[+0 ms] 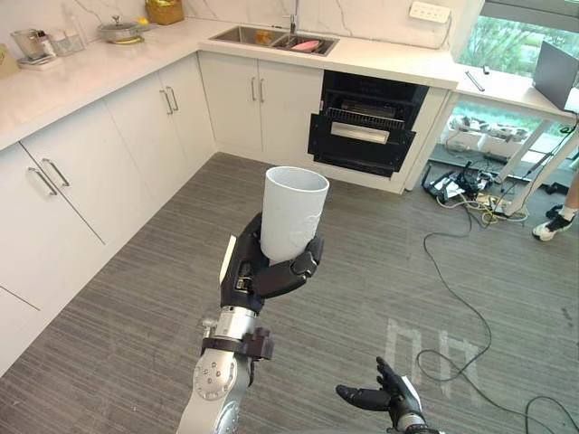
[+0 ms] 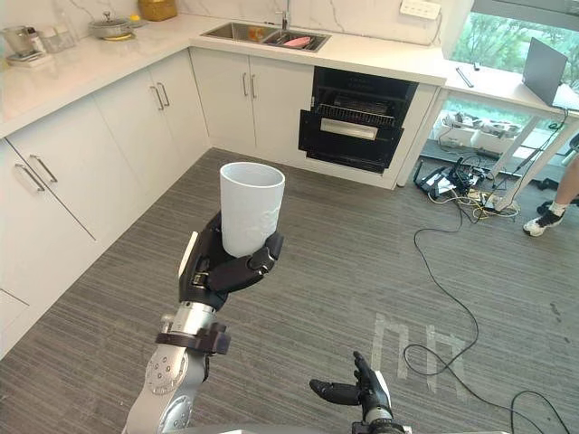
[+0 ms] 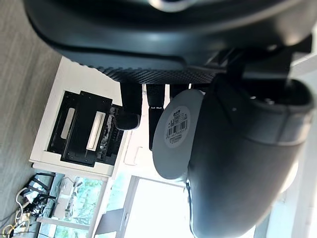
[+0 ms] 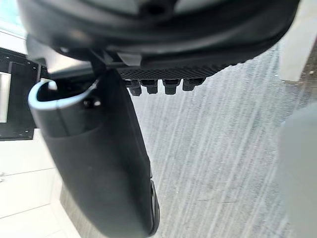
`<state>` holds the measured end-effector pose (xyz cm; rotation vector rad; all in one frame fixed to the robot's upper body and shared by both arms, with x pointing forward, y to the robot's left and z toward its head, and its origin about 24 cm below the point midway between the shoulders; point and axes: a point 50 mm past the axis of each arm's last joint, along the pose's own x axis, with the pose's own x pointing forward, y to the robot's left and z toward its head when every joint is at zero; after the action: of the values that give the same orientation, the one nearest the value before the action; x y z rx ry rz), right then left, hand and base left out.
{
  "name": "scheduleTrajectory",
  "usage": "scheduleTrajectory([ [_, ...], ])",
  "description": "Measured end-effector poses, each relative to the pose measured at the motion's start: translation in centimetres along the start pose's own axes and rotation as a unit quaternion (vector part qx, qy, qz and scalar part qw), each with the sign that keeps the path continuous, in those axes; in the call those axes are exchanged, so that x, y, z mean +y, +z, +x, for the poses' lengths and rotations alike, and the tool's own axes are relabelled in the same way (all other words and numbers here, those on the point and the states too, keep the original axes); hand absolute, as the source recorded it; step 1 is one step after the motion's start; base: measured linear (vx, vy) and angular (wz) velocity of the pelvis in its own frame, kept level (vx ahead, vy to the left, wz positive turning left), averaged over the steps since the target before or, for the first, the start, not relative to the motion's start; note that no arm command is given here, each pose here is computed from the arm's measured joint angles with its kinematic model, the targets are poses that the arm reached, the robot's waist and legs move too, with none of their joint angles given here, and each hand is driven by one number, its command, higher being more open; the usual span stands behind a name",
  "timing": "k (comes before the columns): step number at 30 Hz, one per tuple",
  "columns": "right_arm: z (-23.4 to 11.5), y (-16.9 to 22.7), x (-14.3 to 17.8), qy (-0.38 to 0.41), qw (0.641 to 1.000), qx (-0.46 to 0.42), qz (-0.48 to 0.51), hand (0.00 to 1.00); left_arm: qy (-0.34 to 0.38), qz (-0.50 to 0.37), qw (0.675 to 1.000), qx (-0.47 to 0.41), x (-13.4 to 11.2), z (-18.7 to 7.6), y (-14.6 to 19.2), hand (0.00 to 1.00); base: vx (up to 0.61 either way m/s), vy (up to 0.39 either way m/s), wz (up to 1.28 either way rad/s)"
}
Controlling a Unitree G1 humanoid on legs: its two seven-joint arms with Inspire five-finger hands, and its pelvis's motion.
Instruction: Walk over to the sink, pick up the cup, carry it to the dishwasher, place the cup inside the dishwasher, then close the dishwasher door
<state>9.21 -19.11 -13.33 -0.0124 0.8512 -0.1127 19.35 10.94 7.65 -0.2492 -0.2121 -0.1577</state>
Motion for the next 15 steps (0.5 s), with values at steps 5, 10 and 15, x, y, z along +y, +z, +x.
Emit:
scheduleTrajectory([
  [5,0.3,-0.8,-0.5,-0.018,1.000,0.025,0.002,1.00,0.019,0.008,0.999,0.034,0.9,-0.8,-1.3,0.00,-0.02,-0.003,0.01],
  [10,0.3,-0.8,-0.5,-0.020,1.000,0.024,0.002,1.00,0.020,0.006,0.999,0.033,0.8,-0.8,-1.3,0.00,0.00,0.000,0.07],
  [15,0.4,-0.7,-0.3,-0.028,0.999,0.027,0.007,1.00,0.024,-0.009,0.999,0.032,0.8,-0.8,-1.3,0.00,0.00,-0.004,0.09],
])
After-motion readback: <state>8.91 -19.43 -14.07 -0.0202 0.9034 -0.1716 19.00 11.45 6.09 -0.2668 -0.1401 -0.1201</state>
